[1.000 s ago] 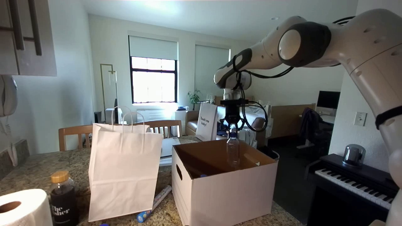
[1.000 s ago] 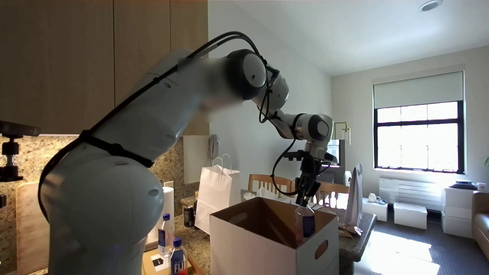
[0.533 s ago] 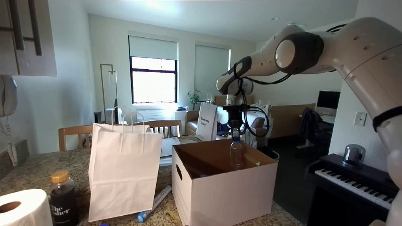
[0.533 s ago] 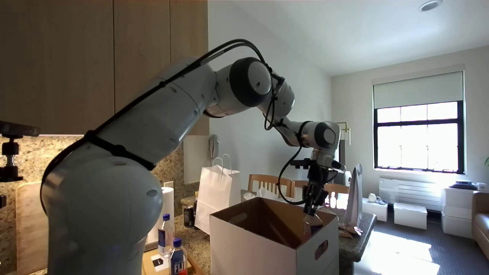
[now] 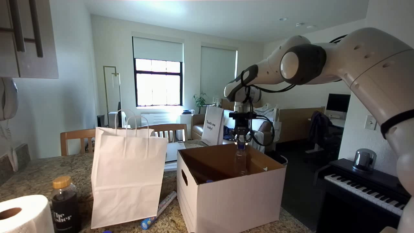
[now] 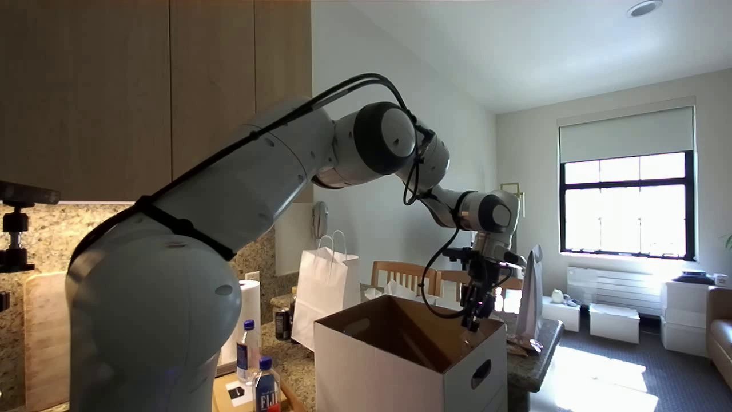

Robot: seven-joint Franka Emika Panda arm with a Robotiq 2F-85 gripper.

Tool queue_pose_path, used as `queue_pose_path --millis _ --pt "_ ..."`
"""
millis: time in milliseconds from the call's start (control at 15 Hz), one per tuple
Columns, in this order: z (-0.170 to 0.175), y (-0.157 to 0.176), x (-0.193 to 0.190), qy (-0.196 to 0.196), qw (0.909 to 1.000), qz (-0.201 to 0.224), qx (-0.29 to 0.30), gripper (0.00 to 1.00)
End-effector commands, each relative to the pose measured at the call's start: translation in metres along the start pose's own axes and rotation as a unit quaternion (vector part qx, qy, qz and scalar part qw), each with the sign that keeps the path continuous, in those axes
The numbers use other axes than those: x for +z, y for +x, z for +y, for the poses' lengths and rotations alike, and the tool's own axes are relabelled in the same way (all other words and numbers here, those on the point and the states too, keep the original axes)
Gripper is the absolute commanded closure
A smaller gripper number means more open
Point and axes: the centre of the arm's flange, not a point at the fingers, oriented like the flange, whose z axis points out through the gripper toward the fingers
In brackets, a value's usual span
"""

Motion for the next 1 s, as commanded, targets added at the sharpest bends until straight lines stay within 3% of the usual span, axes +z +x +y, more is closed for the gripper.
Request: queue_pose_path --millis 0,533,600,667,933 --pt "-0.003 0.014 0.003 0.032 0.9990 0.008 0.029 0.86" --pt "-0.003 0.025 0.015 0.029 0.9979 0.016 0.055 0.86" --pt "-0.003 0.025 0.017 0.027 0.9978 0.014 0.058 0.55" --pt "-0.004 0.026 0.018 0.025 0.9977 0.014 0.061 0.39" --pt "-0.001 0.027 0.018 0.024 0.9974 0.012 0.068 0.18"
